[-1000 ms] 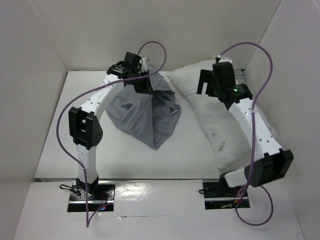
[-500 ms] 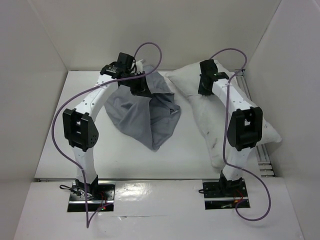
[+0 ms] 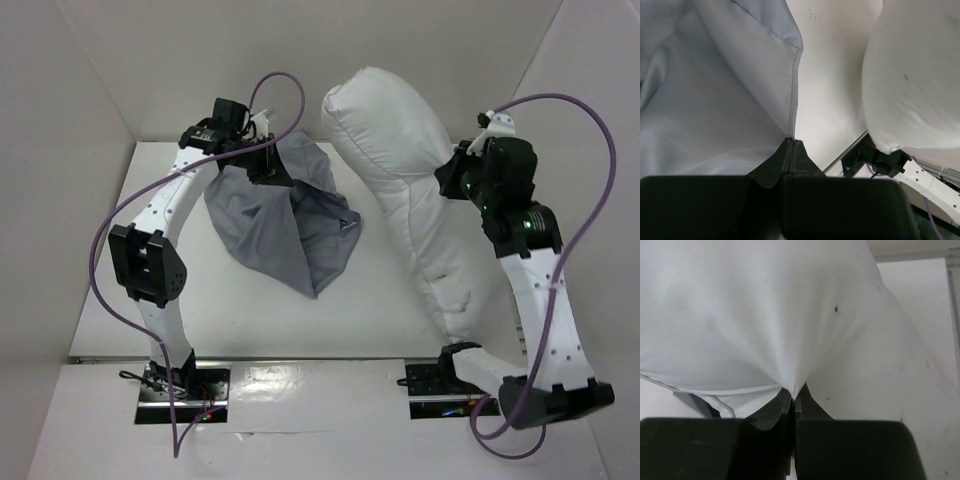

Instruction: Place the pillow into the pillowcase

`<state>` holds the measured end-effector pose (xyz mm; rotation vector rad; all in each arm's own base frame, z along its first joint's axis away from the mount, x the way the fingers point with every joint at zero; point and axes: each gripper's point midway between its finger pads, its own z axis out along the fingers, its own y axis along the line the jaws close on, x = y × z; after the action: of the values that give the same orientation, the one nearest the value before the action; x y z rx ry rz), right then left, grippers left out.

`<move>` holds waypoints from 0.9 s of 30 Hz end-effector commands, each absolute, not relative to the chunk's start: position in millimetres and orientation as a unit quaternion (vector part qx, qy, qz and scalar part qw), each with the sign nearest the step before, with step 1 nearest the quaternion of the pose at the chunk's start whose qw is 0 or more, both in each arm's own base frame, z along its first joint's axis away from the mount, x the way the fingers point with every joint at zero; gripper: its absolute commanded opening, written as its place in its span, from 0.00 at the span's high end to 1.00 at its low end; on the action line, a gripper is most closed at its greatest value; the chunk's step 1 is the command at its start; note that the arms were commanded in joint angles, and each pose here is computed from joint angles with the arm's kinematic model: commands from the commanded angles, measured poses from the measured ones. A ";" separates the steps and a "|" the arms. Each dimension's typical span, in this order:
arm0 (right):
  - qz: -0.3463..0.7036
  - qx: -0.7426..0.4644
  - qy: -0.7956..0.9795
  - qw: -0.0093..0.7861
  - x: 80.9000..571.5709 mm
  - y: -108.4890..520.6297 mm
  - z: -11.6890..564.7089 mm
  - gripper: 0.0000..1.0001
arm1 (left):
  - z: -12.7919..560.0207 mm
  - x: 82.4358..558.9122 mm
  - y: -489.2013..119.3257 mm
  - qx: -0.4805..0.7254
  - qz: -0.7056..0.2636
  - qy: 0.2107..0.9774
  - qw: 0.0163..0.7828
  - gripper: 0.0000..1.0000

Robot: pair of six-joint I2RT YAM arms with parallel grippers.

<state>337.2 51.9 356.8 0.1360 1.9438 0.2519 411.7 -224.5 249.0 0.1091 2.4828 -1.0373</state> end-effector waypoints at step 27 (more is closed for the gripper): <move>0.306 -0.081 0.849 0.423 267.7 137.8 313.5 0.02 | 256.1 426.7 -188.5 -0.001 -0.425 0.876 0.227 1.00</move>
<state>245.8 112.6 276.3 -0.1117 2.2739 0.6566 438.8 -184.7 228.8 -0.0846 2.4879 -1.1295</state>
